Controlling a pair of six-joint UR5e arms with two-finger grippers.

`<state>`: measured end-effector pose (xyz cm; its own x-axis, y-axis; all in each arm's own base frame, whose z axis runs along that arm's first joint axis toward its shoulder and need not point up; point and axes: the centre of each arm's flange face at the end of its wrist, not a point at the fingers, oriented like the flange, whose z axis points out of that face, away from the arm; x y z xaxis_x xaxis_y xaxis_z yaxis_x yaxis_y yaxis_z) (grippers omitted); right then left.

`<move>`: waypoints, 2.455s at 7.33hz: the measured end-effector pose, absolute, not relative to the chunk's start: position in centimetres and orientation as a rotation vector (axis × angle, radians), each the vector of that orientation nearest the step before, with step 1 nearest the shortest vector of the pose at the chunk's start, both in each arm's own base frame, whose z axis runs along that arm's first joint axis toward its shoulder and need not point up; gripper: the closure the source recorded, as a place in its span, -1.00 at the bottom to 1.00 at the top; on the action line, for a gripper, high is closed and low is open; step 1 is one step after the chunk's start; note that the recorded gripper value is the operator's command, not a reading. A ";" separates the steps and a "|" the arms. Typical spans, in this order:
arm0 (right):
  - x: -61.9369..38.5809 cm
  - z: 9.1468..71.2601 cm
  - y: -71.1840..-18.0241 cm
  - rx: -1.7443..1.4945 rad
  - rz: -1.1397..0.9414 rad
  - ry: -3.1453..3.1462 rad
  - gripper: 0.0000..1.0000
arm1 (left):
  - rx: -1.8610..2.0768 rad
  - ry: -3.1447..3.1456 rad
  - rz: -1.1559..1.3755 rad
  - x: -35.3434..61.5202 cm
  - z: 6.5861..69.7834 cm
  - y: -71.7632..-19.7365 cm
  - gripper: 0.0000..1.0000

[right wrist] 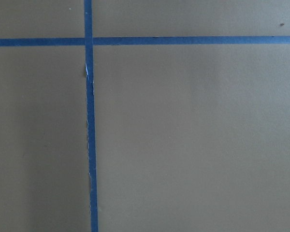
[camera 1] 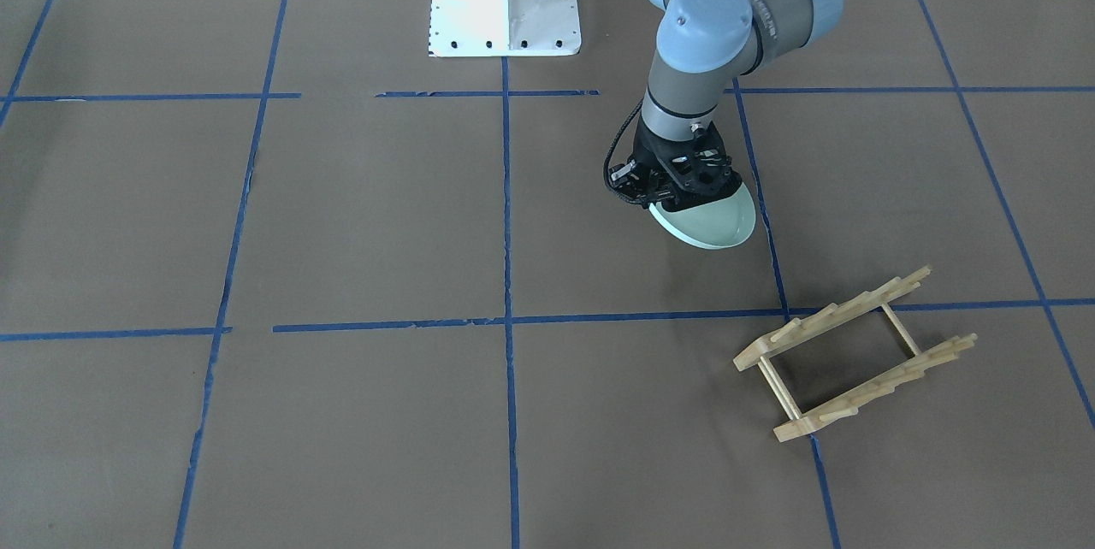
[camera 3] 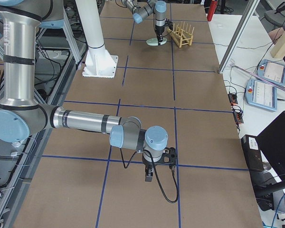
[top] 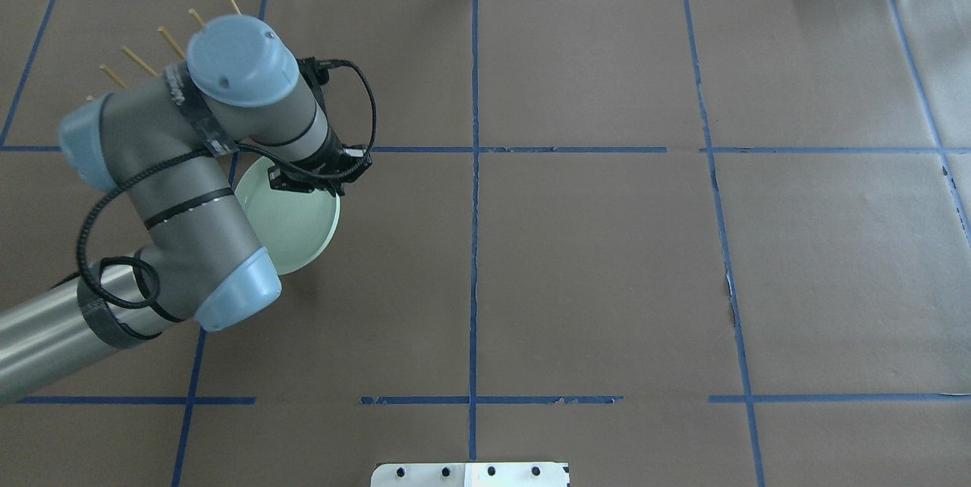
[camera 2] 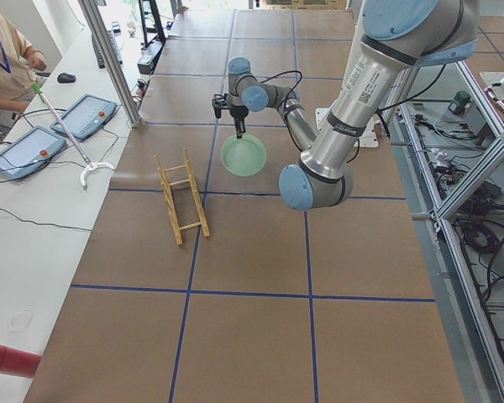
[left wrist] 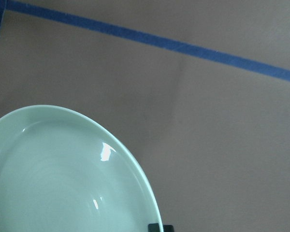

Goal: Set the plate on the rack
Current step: 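Lift the upright plate with the left gripper over the wooden rack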

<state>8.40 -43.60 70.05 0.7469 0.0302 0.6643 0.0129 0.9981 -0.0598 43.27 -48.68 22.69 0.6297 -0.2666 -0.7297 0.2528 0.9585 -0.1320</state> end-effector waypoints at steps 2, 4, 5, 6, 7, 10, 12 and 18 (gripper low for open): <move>8.4 70.0 -43.6 -0.061 0.010 -0.727 -1.00 | 0.115 0.970 -0.403 34.6 17.6 -53.0 1.00; 8.4 70.0 -43.6 -0.061 0.009 -0.727 -1.00 | 0.275 1.189 -0.507 27.2 15.2 -56.4 1.00; 8.4 70.0 -43.6 -0.061 0.009 -0.727 -1.00 | 0.350 1.289 -0.520 24.8 15.9 -57.2 1.00; 8.4 70.0 -43.6 -0.062 0.009 -0.728 -1.00 | 0.426 1.379 -0.509 23.1 17.5 -58.0 1.00; 8.4 70.0 -43.6 -0.061 0.009 -0.728 -1.00 | 0.497 1.450 -0.492 21.7 19.5 -59.1 1.00; 8.4 70.0 -43.6 -0.061 0.009 -0.727 -1.00 | 0.545 1.513 -0.340 16.6 26.8 -62.9 1.00; 8.4 70.0 -43.6 -0.061 0.009 -0.728 -1.00 | 0.587 1.548 -0.267 15.6 30.3 -63.6 1.00; 8.4 70.0 -43.6 -0.061 0.009 -0.728 -1.00 | 0.606 1.641 -0.240 15.6 35.2 -62.7 1.00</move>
